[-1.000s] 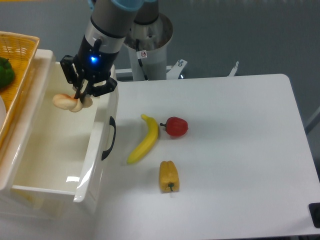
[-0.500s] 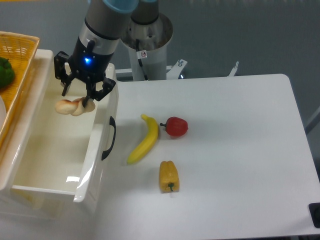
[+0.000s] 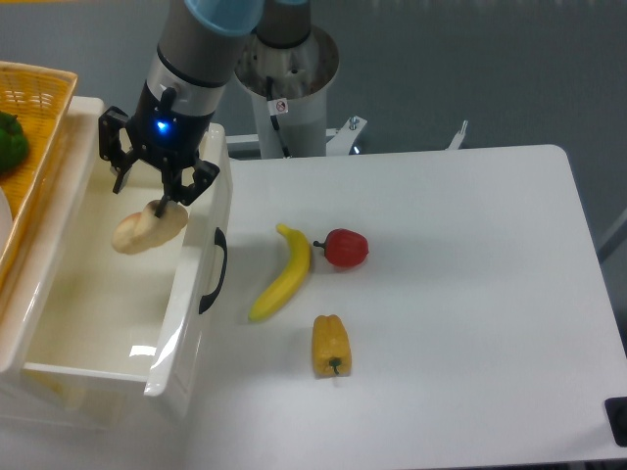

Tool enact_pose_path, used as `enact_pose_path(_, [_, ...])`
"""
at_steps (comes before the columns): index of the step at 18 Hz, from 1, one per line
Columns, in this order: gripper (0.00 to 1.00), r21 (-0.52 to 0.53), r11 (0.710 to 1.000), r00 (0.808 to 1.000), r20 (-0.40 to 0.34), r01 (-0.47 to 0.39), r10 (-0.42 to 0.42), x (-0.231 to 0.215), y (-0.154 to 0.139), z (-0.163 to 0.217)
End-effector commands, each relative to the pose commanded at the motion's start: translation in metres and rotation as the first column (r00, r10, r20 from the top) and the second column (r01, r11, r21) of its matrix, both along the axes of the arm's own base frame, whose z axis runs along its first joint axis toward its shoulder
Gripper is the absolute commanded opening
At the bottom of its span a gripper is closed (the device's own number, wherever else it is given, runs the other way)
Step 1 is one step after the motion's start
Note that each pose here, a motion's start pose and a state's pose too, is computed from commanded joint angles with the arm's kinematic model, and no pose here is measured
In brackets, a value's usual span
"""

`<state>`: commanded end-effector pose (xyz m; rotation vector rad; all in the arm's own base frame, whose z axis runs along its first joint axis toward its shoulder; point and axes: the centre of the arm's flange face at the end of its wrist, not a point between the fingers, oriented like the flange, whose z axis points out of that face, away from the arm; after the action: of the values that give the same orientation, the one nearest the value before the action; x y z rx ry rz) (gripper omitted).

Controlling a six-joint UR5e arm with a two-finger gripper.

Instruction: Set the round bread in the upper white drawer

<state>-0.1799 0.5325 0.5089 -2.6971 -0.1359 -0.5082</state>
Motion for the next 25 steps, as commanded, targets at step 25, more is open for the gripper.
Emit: enact_pose_path(25, [1.00, -0.022, 1.000, 0.981, -0.194, -0.018, 0.013, -0.068, -0.017, -0.008])
